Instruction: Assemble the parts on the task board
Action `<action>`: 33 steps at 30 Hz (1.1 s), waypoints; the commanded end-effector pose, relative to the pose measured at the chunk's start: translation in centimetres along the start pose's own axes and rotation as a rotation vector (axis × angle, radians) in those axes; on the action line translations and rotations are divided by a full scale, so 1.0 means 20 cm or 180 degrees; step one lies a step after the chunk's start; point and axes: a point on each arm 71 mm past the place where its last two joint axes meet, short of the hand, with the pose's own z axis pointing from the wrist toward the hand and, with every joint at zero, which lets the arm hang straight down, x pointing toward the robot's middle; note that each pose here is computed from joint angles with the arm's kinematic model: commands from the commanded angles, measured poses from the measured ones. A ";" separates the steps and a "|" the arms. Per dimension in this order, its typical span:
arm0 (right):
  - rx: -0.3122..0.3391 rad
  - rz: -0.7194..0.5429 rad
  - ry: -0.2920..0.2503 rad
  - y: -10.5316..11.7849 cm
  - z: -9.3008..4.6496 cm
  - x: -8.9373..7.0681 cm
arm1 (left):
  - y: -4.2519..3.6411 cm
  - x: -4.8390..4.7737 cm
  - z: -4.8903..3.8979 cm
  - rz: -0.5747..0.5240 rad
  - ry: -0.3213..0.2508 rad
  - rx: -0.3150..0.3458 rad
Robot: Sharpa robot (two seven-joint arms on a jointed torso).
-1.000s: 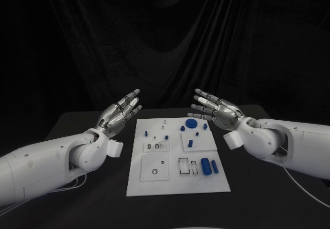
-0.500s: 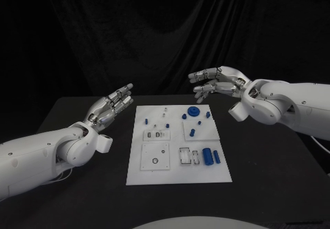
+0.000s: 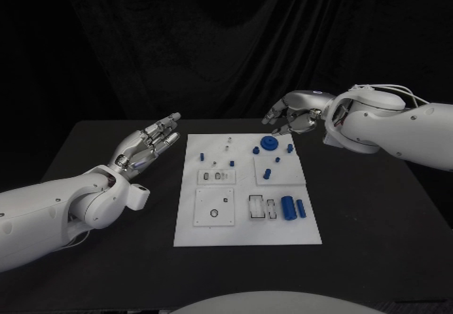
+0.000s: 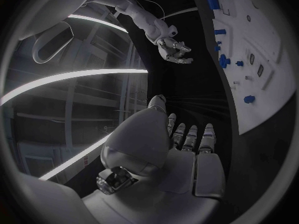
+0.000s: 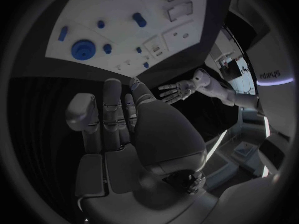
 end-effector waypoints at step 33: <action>0.0037 -0.1131 0.0072 0.03 0.07 0.12 | -0.079 0.019 -0.036 0.0017 0.0152 0.0558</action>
